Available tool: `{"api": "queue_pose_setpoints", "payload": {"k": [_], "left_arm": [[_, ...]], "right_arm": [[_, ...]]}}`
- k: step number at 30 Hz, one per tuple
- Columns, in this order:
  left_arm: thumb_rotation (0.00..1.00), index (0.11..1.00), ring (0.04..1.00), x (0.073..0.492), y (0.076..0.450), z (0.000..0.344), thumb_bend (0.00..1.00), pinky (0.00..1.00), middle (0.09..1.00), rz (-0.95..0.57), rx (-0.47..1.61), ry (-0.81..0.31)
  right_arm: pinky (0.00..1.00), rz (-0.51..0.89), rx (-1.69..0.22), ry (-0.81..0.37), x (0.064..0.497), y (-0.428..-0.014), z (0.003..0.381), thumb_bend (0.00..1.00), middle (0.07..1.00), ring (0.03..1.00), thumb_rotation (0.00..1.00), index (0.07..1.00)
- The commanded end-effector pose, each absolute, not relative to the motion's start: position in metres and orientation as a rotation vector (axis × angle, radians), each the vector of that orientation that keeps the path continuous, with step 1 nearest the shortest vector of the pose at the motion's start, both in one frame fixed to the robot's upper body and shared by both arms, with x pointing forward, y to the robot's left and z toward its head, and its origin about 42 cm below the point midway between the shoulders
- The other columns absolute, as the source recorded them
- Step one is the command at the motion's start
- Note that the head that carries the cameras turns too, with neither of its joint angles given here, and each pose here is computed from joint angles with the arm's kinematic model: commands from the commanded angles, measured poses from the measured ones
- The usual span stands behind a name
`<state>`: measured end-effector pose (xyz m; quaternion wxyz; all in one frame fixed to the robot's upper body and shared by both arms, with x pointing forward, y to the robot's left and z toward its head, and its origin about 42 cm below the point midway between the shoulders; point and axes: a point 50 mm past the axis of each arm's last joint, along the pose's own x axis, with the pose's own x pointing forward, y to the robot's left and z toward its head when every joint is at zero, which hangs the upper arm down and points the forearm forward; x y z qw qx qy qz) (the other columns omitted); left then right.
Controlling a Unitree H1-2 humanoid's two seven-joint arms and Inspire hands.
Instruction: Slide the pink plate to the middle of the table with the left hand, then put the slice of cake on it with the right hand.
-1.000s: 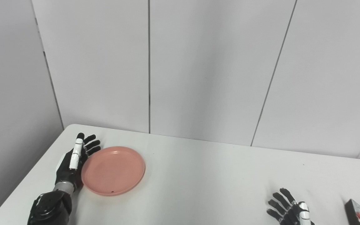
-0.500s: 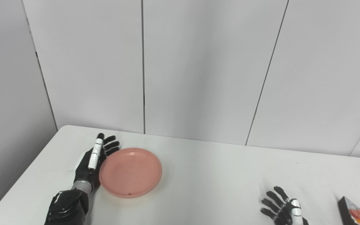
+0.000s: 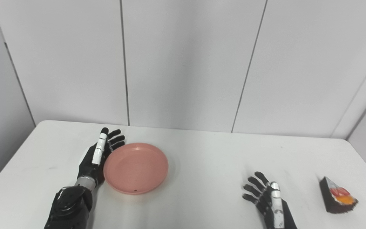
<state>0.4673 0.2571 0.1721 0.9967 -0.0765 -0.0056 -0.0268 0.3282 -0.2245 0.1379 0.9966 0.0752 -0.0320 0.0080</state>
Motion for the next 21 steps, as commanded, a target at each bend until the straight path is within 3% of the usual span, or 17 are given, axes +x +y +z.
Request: {"api": "queue_pose_setpoints", "payload": {"k": [1, 9, 21], "left_arm": [[0.93, 0.751, 0.803, 0.471, 0.245, 0.179, 0.72, 0.81, 0.780, -0.073, -0.156, 0.002], [0.91, 0.756, 0.785, 0.468, 0.220, 0.176, 0.71, 0.76, 0.759, -0.057, -0.183, -0.031], [0.89, 0.783, 0.790, 0.470, 0.187, 0.178, 0.73, 0.77, 0.755, -0.081, -0.234, -0.040]], "right_arm": [[0.70, 0.015, 0.157, -0.017, 0.324, -0.218, 0.133, 0.74, 0.811, 0.759, 1.00, 0.844], [0.69, 0.021, 0.157, -0.018, 0.324, -0.207, 0.135, 0.73, 0.809, 0.744, 1.00, 0.837], [0.68, 0.020, 0.171, -0.020, 0.325, -0.198, 0.137, 0.74, 0.804, 0.735, 1.00, 0.834]]}}
